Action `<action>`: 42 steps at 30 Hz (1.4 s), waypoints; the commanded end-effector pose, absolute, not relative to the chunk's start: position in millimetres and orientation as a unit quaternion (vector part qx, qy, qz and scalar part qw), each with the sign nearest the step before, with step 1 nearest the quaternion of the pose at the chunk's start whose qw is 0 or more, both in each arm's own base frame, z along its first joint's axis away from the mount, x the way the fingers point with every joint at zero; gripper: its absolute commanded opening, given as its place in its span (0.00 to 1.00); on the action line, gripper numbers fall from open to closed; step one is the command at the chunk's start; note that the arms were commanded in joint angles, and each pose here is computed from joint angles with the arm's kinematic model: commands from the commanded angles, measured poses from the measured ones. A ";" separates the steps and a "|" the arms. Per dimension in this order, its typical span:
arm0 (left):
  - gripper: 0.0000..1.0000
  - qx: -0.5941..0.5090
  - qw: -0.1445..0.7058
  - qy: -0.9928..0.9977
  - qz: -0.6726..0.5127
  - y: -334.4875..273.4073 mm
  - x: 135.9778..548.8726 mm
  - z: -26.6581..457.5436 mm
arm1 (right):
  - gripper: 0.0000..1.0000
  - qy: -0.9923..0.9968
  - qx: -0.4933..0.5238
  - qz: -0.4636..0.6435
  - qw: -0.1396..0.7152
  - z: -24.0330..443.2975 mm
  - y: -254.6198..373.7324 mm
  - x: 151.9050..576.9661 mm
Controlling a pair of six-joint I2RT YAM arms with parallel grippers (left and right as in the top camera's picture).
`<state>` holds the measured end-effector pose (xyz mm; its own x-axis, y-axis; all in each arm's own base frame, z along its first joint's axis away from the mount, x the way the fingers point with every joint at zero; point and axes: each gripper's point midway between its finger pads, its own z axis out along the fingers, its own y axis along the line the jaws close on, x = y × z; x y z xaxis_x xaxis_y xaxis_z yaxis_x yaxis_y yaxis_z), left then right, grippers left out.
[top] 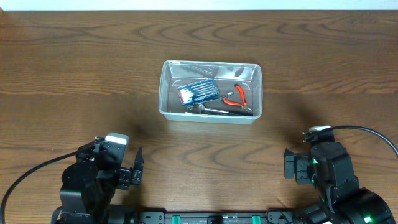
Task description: Pack container
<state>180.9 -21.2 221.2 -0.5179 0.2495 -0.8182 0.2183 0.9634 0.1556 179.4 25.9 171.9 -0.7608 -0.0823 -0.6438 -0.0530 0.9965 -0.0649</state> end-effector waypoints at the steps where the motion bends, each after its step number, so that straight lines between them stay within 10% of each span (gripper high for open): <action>1: 0.98 0.131 0.473 0.871 0.020 -19.7 180.1 220.7 | 0.99 0.937 -0.030 -0.026 0.347 171.9 23.9 179.2; 21: 0.98 0.131 0.473 0.871 0.020 -19.7 180.1 220.7 | 0.99 0.860 0.077 0.005 0.504 203.6 -8.3 169.7; 42: 0.98 0.131 0.473 0.871 0.020 -19.7 180.1 220.6 | 0.99 0.745 -0.068 -0.021 0.664 154.8 16.9 242.1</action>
<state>180.4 -21.2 221.1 -0.5181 0.2496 -0.8181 0.2187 0.9633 0.1554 241.7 21.4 154.4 -0.1227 -0.0973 -0.9877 -0.0862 0.9925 -0.0870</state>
